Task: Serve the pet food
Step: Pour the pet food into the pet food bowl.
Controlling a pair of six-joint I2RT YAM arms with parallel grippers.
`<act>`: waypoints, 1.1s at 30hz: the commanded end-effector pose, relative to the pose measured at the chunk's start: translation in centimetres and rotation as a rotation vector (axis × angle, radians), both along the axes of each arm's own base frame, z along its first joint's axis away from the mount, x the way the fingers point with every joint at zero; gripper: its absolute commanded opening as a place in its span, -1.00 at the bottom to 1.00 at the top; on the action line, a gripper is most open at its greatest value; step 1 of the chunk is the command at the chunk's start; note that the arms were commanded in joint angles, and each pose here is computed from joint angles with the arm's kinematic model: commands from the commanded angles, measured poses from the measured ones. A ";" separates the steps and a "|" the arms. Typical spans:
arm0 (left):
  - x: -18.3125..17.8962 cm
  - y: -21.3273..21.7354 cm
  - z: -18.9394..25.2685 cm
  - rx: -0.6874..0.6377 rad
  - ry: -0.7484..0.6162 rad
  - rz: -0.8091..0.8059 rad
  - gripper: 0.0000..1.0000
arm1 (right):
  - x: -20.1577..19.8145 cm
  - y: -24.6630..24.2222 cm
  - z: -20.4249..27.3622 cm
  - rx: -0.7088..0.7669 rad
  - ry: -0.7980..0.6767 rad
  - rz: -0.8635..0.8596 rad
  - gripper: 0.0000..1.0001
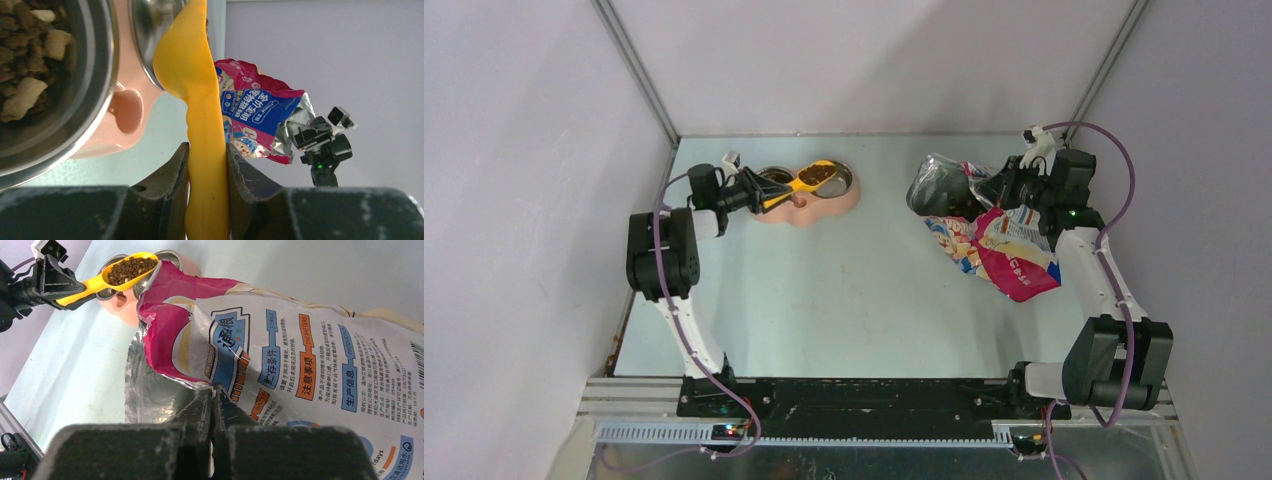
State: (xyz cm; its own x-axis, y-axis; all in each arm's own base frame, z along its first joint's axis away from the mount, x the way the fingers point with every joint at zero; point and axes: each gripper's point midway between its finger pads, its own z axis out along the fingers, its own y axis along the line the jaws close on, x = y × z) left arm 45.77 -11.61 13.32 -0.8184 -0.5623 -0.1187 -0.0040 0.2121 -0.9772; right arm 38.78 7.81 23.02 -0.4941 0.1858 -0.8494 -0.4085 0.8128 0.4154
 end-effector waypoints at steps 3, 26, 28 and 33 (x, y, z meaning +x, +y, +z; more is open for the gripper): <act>0.7 0.6 0.6 0.095 -0.050 0.008 -1.00 | 1.0 -1.9 -0.1 -0.043 -0.014 -0.074 -1.00; 0.2 0.4 0.3 0.342 0.031 -0.031 -1.00 | 0.7 -1.7 0.4 -0.037 -0.025 -0.064 -1.00; 0.1 0.3 0.2 0.354 0.040 -0.034 -1.00 | 0.7 -1.7 0.5 -0.036 -0.026 -0.064 -1.00; 0.3 0.3 0.6 0.408 0.044 -0.039 -1.00 | 0.6 -1.7 0.5 -0.035 -0.026 -0.062 -1.00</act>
State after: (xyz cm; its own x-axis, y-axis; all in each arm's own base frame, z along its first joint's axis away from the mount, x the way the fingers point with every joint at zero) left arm 46.58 -11.49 13.16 -0.8474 -0.4689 -0.2490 -0.0265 0.5057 -0.8623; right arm 38.79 7.75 23.03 -0.4931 0.1862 -0.8498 -0.4083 0.8130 0.4151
